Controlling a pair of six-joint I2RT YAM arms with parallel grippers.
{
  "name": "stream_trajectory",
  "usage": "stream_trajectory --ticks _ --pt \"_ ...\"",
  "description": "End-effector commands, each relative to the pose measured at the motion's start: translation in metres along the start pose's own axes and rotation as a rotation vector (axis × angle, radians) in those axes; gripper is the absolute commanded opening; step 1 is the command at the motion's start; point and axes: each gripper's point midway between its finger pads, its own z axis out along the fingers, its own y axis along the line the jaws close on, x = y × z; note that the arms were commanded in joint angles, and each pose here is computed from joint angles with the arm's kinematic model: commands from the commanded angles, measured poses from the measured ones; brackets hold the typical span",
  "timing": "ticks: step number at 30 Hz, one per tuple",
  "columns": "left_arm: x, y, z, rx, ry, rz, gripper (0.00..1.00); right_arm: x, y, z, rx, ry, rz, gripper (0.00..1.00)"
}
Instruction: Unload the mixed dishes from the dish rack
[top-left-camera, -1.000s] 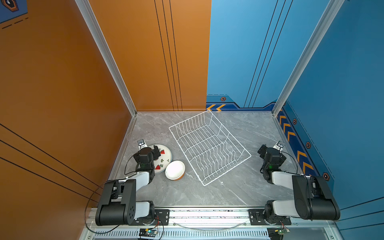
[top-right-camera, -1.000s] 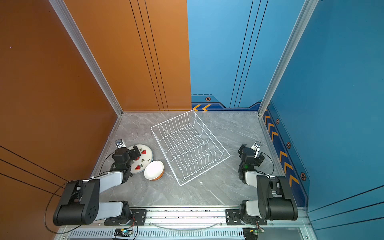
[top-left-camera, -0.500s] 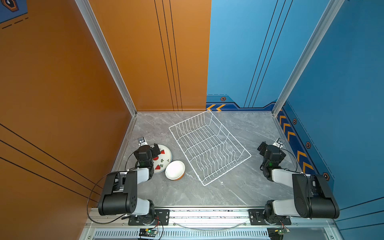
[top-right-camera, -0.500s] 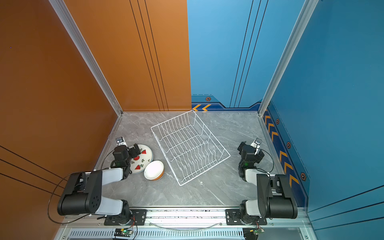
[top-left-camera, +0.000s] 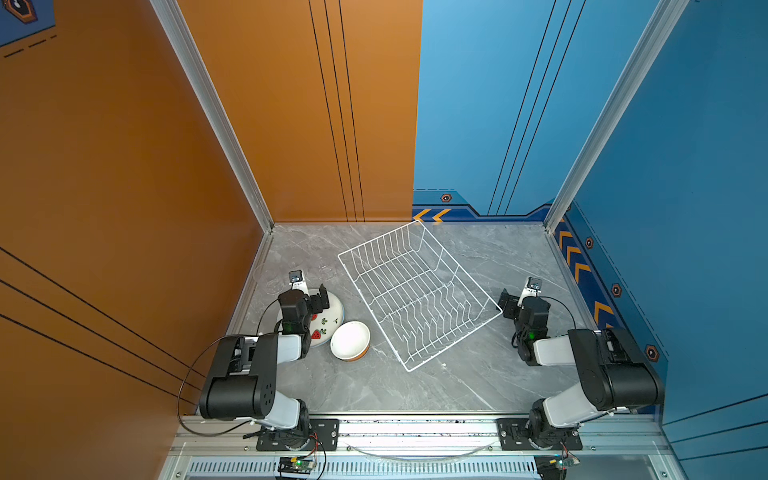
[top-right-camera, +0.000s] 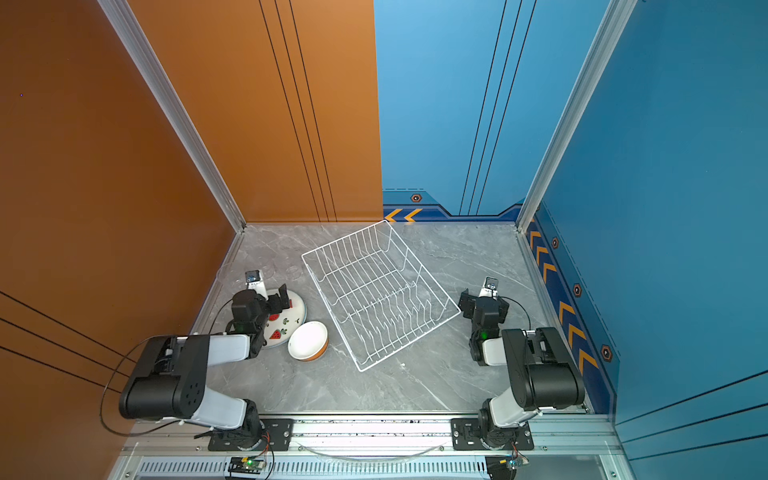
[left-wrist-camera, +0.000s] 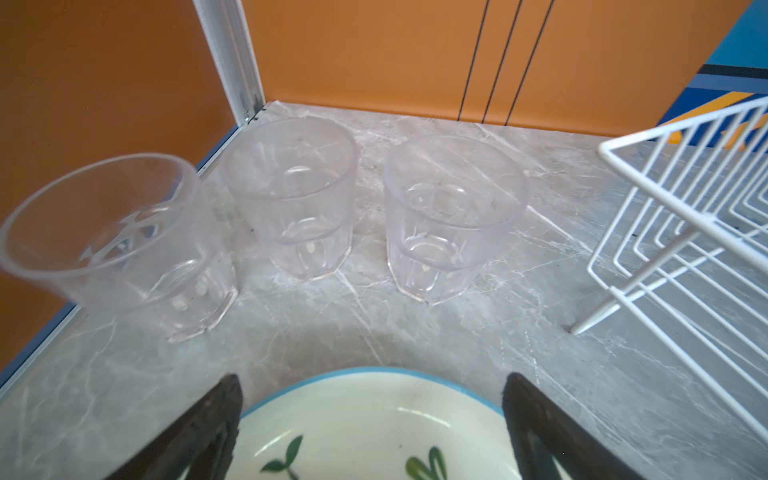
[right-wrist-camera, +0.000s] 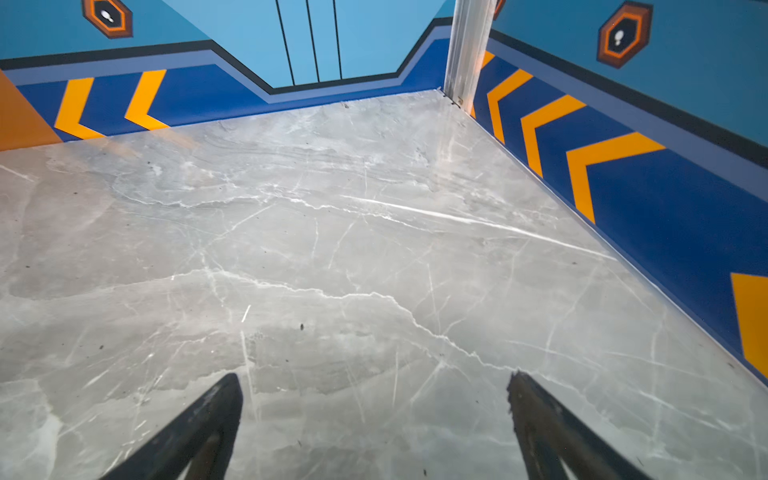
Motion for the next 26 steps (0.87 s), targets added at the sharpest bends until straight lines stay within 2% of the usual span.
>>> stream_trajectory --ticks 1,10,15,18,26 --pt "0.002 -0.014 -0.001 0.078 -0.022 0.042 0.98 -0.018 0.002 0.003 -0.017 -0.043 -0.006 1.0" --pt "0.0 -0.009 0.0 -0.009 -0.037 0.06 0.98 -0.019 0.002 0.004 0.008 -0.05 -0.012 1.0" --pt "0.001 -0.028 -0.003 0.006 -0.041 0.159 0.98 -0.018 0.001 0.005 0.01 -0.048 -0.013 1.0" --pt "0.0 -0.026 -0.006 -0.026 -0.065 0.163 0.98 -0.019 0.0 0.004 0.02 -0.054 -0.011 1.0" --pt "0.001 -0.019 0.0 -0.036 -0.031 0.135 0.98 -0.019 -0.001 0.004 0.031 -0.051 -0.014 1.0"
